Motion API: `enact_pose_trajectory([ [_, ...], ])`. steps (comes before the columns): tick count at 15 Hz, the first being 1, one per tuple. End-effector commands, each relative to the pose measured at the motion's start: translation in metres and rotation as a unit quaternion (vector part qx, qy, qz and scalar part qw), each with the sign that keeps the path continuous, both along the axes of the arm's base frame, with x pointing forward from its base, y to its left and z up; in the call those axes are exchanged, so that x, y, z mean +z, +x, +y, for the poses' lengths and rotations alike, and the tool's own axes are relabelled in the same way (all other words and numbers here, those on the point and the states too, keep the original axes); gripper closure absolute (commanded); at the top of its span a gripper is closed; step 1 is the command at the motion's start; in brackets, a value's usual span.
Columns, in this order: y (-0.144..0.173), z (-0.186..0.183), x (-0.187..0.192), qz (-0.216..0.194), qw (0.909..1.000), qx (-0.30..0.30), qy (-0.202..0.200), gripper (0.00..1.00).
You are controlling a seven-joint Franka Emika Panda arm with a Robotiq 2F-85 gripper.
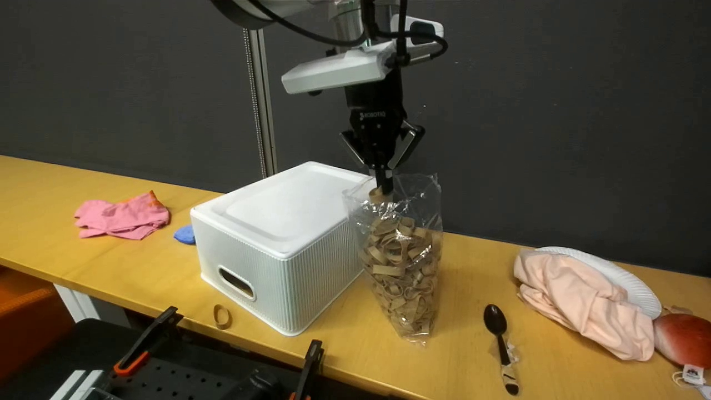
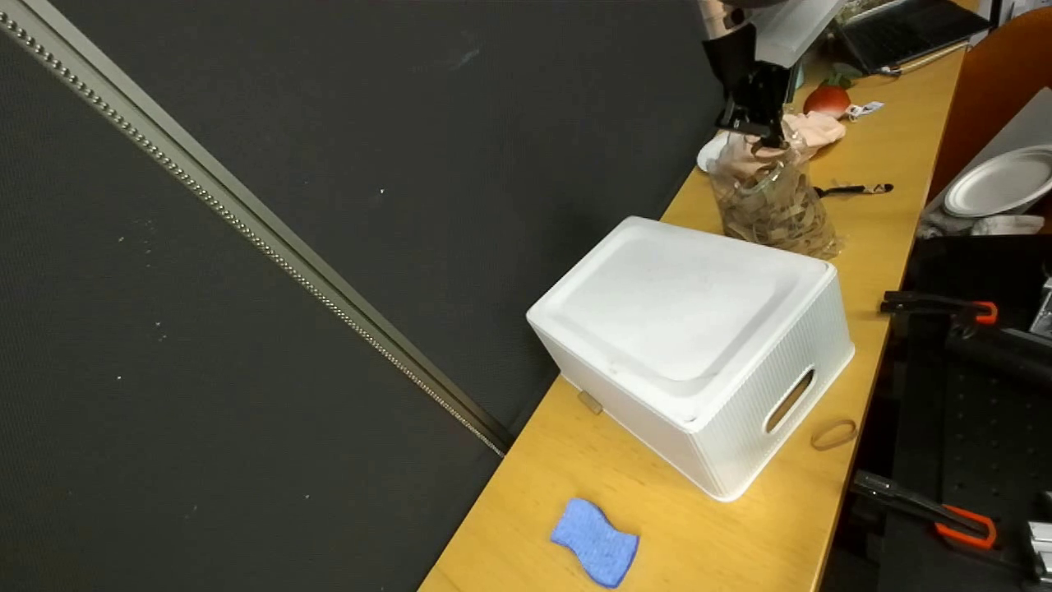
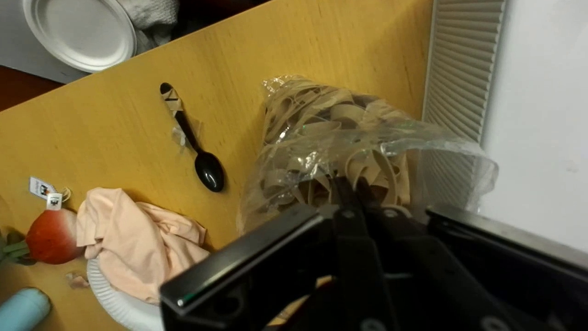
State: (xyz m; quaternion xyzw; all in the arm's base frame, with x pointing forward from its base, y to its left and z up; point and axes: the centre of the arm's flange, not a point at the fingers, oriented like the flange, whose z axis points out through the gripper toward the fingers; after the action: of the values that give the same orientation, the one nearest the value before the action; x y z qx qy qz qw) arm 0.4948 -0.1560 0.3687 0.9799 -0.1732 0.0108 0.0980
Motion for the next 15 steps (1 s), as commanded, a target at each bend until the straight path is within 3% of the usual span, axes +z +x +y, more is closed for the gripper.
enact_pose_trajectory([
  [1,0.018,-0.007,-0.006,-0.015,0.9999,-0.001,0.004,0.99],
  [11,0.029,-0.007,-0.001,-0.038,0.9993,0.004,0.002,0.99],
  [12,0.03,-0.007,-0.001,-0.036,0.9993,0.004,0.003,0.81],
  [15,0.027,-0.006,0.0,-0.031,0.9995,0.002,0.007,0.58],
])
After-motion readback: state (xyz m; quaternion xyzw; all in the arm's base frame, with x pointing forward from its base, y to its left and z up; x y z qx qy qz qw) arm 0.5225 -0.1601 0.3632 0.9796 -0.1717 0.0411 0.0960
